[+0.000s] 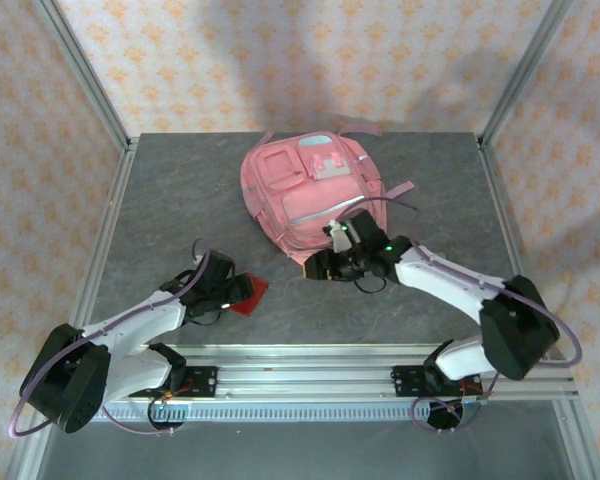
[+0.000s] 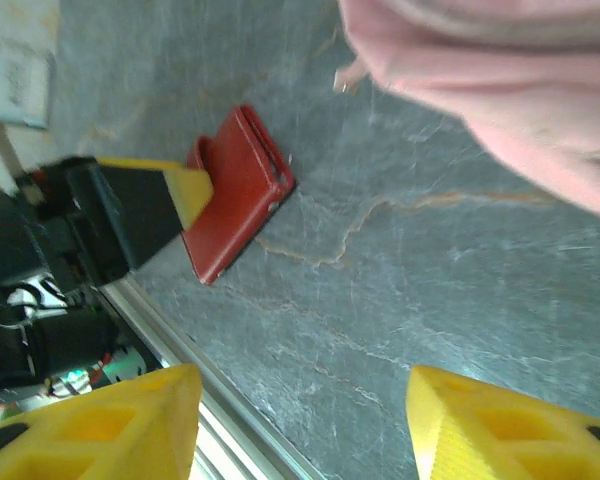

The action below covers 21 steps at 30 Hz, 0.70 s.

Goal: Pack the student bag

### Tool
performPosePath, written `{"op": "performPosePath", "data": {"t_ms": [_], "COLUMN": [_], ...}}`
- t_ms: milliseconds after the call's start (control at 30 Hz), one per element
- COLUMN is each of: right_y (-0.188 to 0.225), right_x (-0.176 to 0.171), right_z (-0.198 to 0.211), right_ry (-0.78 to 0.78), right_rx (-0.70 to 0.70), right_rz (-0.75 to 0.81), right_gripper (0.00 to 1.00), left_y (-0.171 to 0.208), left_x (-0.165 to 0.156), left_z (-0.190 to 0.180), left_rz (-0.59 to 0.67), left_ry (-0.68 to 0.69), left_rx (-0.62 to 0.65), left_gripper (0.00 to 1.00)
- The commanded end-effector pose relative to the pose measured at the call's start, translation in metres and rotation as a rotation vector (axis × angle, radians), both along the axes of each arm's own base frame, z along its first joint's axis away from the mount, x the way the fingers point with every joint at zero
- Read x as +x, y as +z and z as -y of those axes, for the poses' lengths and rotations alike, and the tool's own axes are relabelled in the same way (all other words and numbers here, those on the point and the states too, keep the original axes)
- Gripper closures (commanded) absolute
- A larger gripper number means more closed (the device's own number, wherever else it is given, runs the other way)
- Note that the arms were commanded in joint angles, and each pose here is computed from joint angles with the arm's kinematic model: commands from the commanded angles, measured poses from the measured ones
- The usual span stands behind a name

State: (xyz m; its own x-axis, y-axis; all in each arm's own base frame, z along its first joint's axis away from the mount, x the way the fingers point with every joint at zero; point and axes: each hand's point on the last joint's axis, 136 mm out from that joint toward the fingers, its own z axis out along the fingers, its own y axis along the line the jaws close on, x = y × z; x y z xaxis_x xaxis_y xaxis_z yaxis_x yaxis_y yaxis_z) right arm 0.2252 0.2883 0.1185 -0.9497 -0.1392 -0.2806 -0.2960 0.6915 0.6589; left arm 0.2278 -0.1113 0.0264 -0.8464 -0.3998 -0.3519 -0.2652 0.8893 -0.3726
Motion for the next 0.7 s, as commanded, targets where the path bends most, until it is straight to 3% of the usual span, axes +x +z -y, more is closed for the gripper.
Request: {"op": "performPosePath", "data": {"t_ms": [0, 100, 200, 267, 333, 433, 667], "right_y": [-0.011, -0.029, -0.043, -0.049, -0.055, -0.063, -0.082], "right_x": [-0.002, -0.004, -0.004, -0.002, -0.001, -0.001, -0.005], "right_z": [-0.019, -0.034, -0.048, -0.056, -0.064, -0.079, -0.108], "right_ry": [0.064, 0.101, 0.119, 0.122, 0.125, 0.141, 0.193], "right_rx": [-0.017, -0.044, -0.047, -0.045, -0.043, -0.025, -0.019], "right_rz": [-0.005, -0.043, -0.072, -0.087, -0.104, -0.132, -0.188], "right_gripper": [0.46, 0.49, 0.49, 0.49, 0.49, 0.49, 0.54], "left_y": [0.006, 0.006, 0.001, -0.004, -0.009, -0.016, -0.020], "left_x": [-0.004, -0.007, -0.011, -0.012, -0.014, -0.016, -0.016], "left_z": [0.026, 0.035, 0.036, 0.035, 0.034, 0.033, 0.037], "left_rz": [0.003, 0.008, 0.000, -0.009, -0.017, -0.035, -0.045], "left_ry": [-0.049, -0.059, -0.062, -0.056, -0.053, -0.054, -0.064], "left_rx": [-0.150, -0.196, -0.192, -0.187, -0.178, -0.163, -0.163], "left_gripper": [0.35, 0.45, 0.62, 0.67, 0.80, 0.87, 0.87]}}
